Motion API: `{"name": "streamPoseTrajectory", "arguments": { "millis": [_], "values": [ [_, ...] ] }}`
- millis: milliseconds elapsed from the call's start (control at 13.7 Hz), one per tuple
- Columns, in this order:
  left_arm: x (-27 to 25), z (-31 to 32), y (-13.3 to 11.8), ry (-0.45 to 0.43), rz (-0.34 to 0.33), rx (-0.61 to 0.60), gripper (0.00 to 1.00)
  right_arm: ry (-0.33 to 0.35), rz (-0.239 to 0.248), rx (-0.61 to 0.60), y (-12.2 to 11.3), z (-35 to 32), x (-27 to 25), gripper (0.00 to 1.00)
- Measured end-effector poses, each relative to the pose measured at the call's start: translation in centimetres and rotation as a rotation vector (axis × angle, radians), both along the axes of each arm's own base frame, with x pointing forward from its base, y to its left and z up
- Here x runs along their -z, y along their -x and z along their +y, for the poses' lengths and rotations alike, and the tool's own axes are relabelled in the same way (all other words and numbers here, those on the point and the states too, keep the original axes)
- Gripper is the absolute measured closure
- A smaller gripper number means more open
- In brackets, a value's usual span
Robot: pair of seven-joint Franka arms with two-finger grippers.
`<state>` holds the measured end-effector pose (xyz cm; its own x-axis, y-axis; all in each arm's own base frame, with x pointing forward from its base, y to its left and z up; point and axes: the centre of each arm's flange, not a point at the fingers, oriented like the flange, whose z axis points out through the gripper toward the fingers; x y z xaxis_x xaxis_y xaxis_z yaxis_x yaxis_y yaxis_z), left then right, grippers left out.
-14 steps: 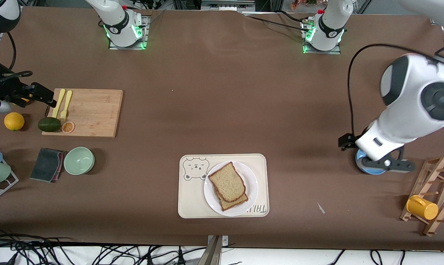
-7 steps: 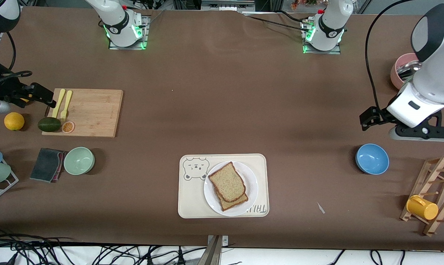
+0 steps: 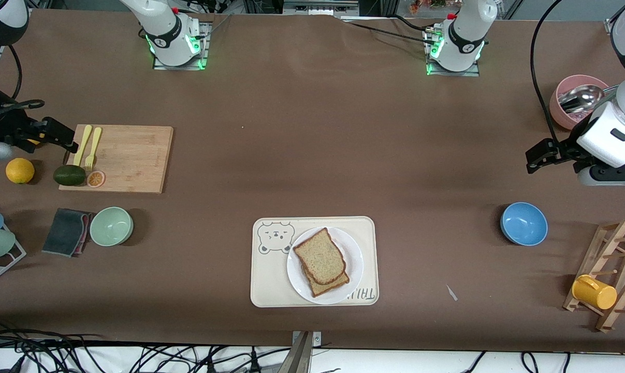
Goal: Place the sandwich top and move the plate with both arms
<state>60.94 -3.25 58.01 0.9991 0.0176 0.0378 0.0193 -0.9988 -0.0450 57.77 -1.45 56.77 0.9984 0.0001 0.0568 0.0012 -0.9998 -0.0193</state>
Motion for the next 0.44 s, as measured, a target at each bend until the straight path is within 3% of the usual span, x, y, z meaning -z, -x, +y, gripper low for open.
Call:
{"name": "streamPoseTrajectory", "arguments": {
  "millis": [438],
  "values": [
    [-0.06,0.03,0.04,0.0,0.0,-0.001,0.0,0.002,-0.009,-0.022,-0.01,0.0,-0.41,0.0]
  ]
}}
